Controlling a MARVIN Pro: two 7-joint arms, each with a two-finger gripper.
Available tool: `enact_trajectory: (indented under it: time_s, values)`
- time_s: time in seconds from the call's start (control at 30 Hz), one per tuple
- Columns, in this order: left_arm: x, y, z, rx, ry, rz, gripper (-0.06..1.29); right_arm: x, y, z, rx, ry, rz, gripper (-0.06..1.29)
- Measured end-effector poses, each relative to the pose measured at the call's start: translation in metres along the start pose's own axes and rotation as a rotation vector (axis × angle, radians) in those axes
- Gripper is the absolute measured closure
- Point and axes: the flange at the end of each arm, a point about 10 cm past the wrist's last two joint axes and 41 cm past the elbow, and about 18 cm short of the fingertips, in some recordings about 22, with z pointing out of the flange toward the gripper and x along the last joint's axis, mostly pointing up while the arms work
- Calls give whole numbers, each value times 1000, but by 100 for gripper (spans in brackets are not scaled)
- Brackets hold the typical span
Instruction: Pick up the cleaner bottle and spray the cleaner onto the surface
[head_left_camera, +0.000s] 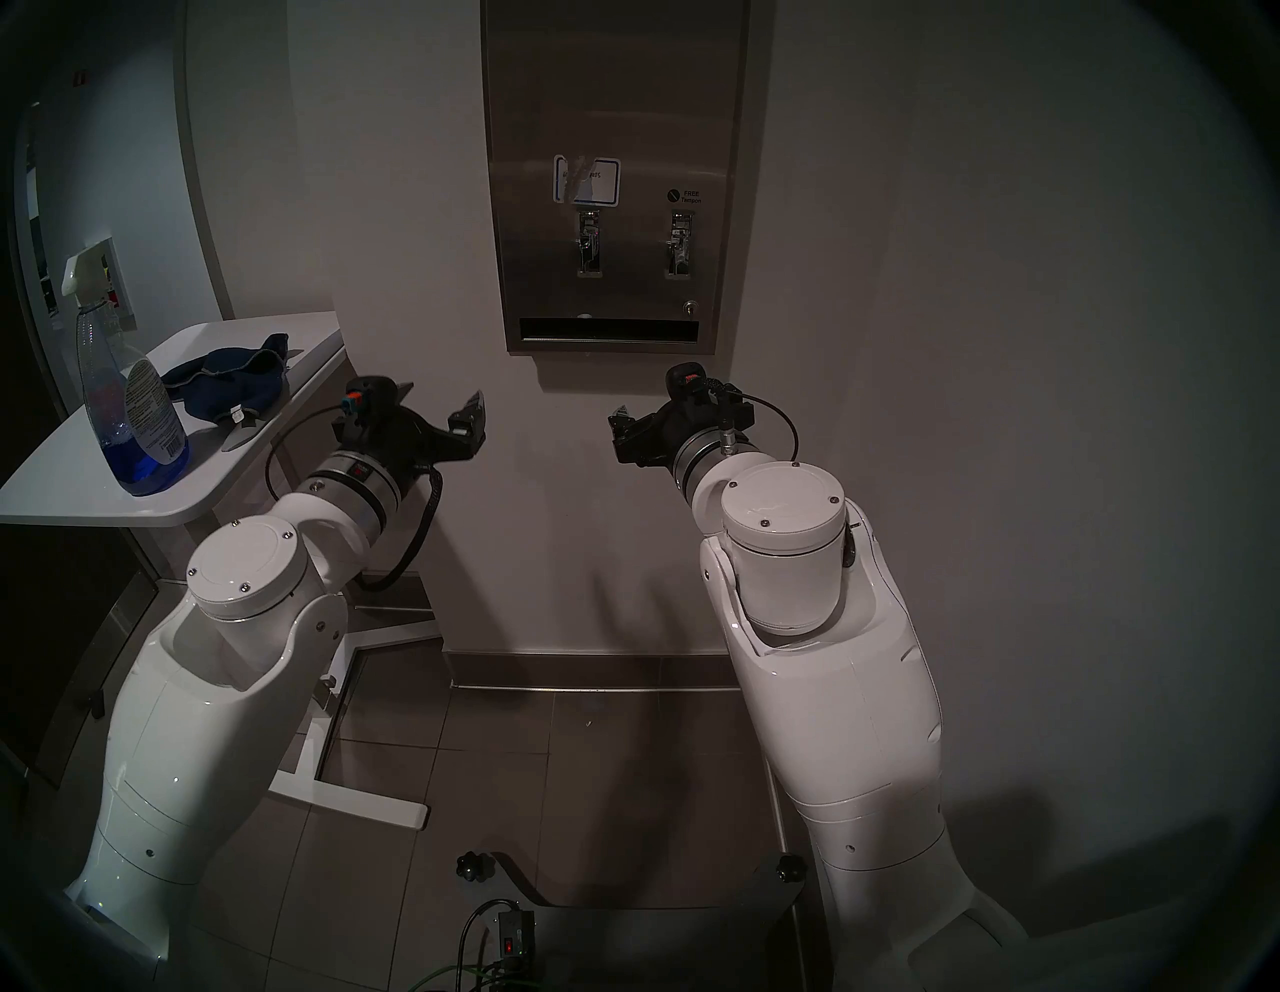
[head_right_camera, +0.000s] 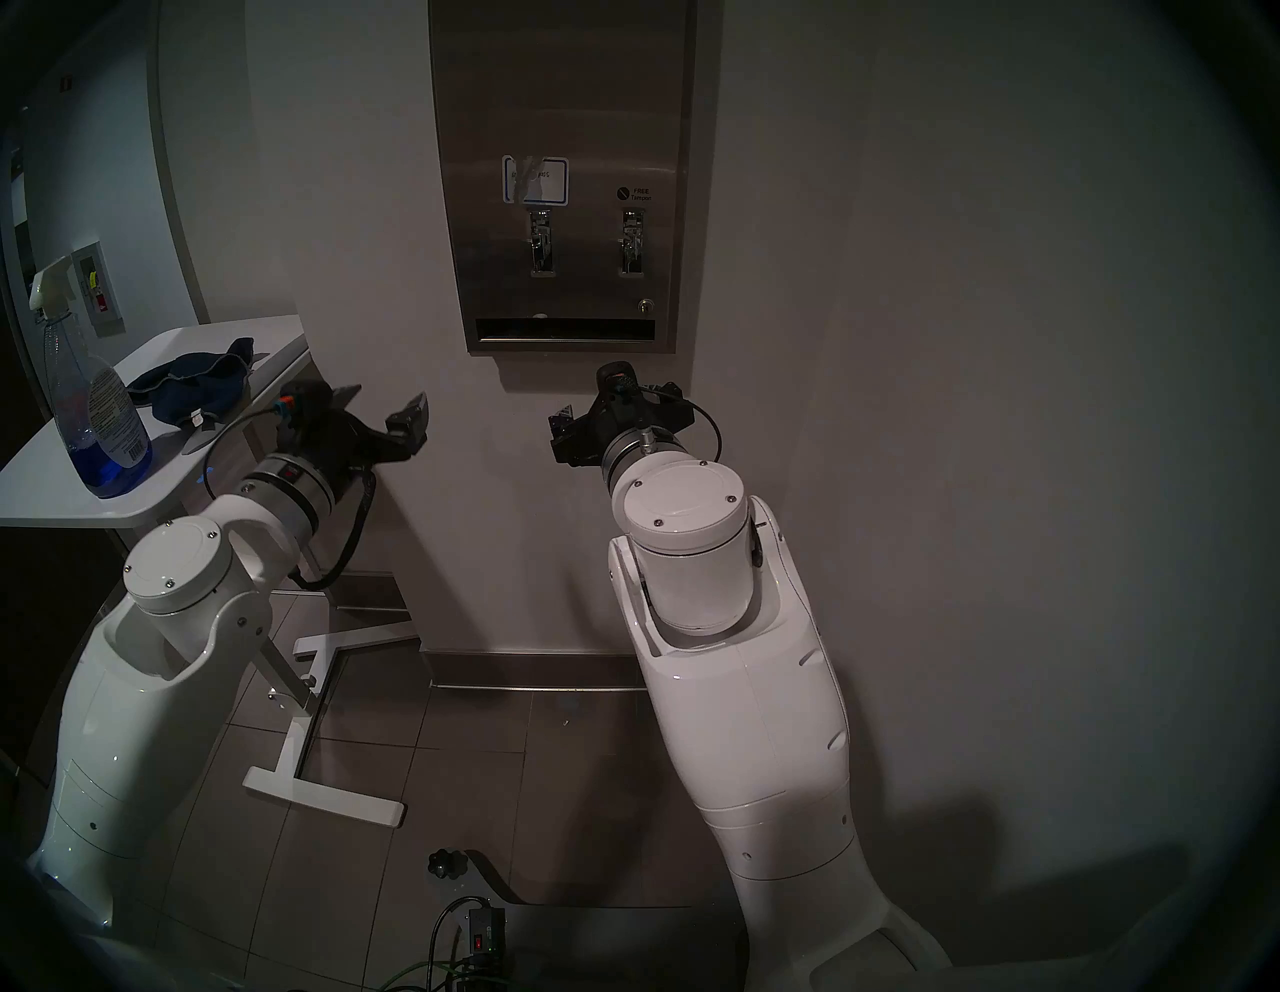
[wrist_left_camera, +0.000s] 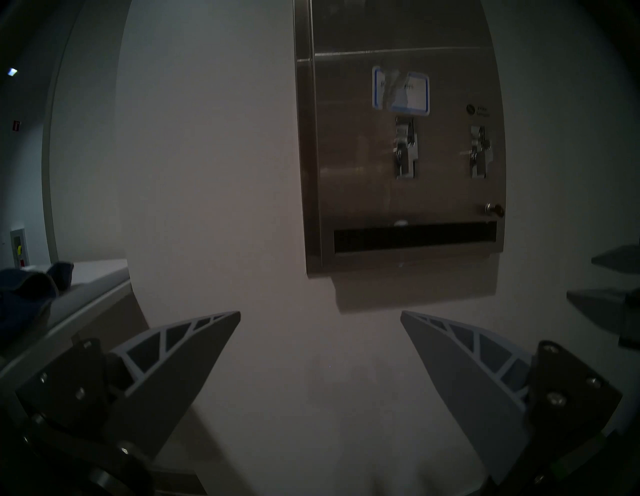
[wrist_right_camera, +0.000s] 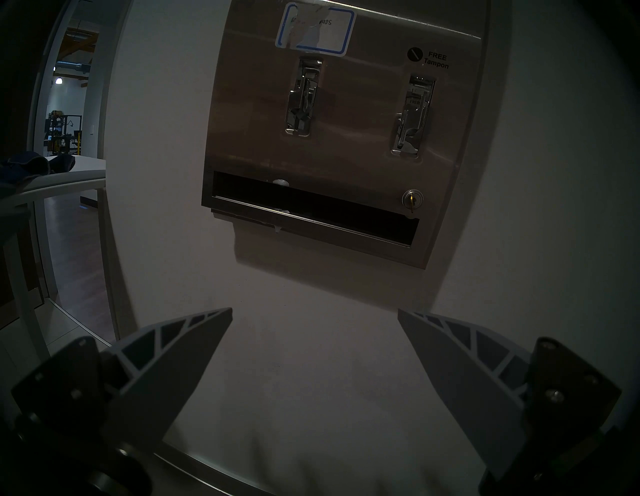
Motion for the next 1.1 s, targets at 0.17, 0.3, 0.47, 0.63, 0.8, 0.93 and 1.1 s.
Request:
enact_trajectory:
  time_s: [0.17,0.3,0.47,0.63,0.8,0.93,1.1]
  values:
    - [31,-5,-2,15,80,24,-3,-1,0,0,0,-2,0,-2]
    - [62,-18,-4,66,159,51,-3,-1,0,0,0,-3,1,-2]
    - [106,-45,-12,171,267,88,-3,-1,-1,1,0,-3,2,-2]
    - [133,-64,-21,244,327,112,-3,-1,-1,1,0,-4,2,-2]
    - [162,-84,-35,338,362,153,-3,-1,-1,1,0,-4,3,-2]
    - [180,-100,-47,416,353,192,-3,-1,-1,1,0,-4,3,-2]
    - [195,-117,-63,502,325,220,-3,-1,-1,1,0,-4,3,-2]
